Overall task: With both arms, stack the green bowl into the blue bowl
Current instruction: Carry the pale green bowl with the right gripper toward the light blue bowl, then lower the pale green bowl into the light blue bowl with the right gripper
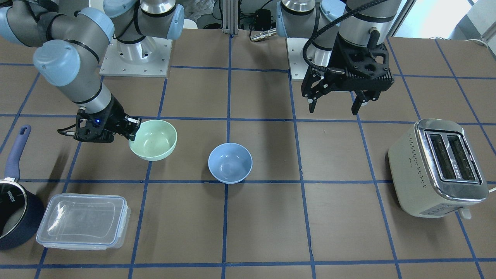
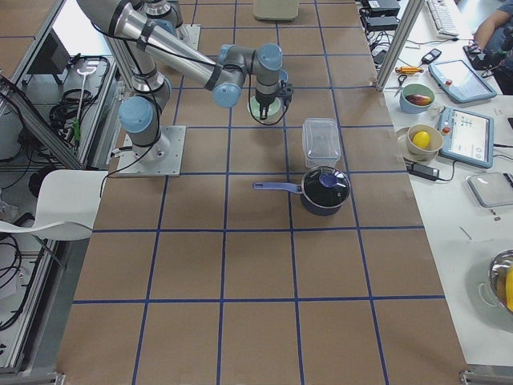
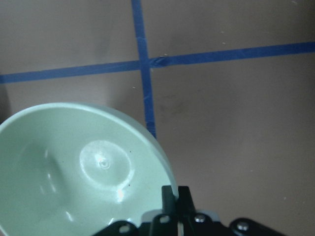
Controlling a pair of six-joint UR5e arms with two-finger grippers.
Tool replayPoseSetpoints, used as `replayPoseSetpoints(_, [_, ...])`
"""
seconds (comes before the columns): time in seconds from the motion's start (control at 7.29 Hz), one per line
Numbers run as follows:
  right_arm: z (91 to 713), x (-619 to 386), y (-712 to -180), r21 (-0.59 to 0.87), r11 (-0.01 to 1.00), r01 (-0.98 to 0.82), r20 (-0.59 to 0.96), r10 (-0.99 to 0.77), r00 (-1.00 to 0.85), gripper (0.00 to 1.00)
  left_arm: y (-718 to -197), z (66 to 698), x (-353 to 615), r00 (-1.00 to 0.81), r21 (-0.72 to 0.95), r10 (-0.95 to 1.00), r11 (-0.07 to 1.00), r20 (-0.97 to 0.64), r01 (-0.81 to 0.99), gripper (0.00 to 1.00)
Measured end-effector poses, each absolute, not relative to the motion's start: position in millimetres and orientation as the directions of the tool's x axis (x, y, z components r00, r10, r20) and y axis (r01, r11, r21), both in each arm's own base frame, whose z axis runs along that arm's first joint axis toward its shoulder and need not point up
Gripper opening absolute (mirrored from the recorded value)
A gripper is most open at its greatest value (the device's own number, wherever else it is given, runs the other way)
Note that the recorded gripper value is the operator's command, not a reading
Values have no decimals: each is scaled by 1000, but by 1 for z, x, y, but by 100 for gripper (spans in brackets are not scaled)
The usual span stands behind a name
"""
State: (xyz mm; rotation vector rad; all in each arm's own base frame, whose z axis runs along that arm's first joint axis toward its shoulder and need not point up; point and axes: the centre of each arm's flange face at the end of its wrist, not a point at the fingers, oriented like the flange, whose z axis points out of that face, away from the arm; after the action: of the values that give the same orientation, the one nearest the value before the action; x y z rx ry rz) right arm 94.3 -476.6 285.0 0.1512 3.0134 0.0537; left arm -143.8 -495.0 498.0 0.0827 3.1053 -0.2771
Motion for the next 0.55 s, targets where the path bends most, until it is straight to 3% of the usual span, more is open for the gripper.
replayPoseSetpoints(0.55, [295, 250, -524, 43, 979, 200, -120, 204, -971, 0, -500, 499, -126, -1000, -177, 6, 984, -2, 7, 100])
